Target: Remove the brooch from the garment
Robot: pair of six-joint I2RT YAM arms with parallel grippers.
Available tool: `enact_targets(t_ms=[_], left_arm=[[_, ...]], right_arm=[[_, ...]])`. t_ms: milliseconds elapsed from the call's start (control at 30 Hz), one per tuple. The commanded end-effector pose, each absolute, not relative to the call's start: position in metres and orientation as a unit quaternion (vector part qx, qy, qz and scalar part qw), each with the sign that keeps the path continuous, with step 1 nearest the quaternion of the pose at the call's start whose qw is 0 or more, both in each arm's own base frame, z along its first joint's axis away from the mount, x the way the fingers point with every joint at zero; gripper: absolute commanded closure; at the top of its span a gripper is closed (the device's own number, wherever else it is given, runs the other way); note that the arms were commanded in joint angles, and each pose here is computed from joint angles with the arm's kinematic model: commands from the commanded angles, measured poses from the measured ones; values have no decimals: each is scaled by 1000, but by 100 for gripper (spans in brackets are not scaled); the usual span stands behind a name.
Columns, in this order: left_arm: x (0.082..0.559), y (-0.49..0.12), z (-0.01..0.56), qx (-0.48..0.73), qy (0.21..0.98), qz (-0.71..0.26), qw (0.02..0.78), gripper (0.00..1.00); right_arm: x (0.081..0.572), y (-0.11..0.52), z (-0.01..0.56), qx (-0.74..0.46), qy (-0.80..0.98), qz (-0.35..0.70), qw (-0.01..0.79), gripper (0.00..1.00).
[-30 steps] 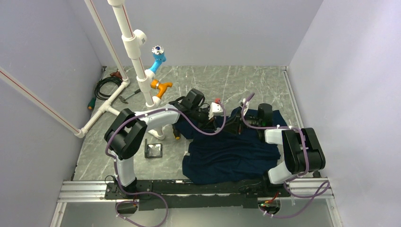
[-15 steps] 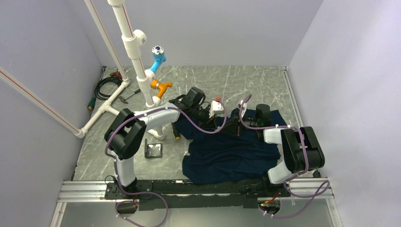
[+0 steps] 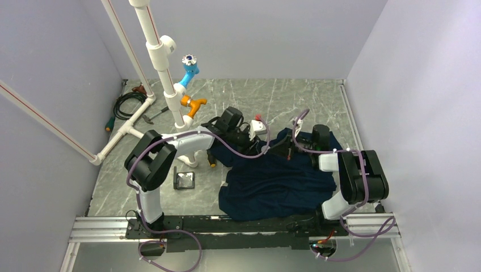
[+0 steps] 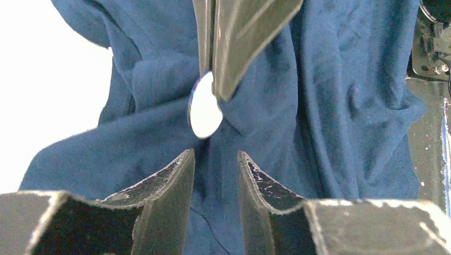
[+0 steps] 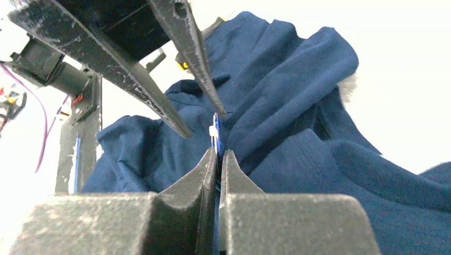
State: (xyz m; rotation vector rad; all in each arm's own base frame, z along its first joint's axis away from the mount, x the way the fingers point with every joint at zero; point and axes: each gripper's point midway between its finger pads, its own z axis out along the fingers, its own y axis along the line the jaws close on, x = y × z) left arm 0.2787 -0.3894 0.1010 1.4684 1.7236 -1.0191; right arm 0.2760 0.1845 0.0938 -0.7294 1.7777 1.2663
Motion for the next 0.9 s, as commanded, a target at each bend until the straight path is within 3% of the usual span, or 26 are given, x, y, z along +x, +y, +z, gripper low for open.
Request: enact_targets(t_ms=[0, 400, 867], left_arm=[[285, -394, 125, 524, 661, -403, 357, 60], [287, -404, 124, 479, 665, -454, 348, 61], [283, -413, 120, 478, 655, -487, 325, 74]], right_arm=[[284, 173, 104, -245, 698, 526, 420, 100], [279, 174, 108, -227, 686, 554, 414, 100], [277, 175, 110, -228, 679, 566, 409, 100]])
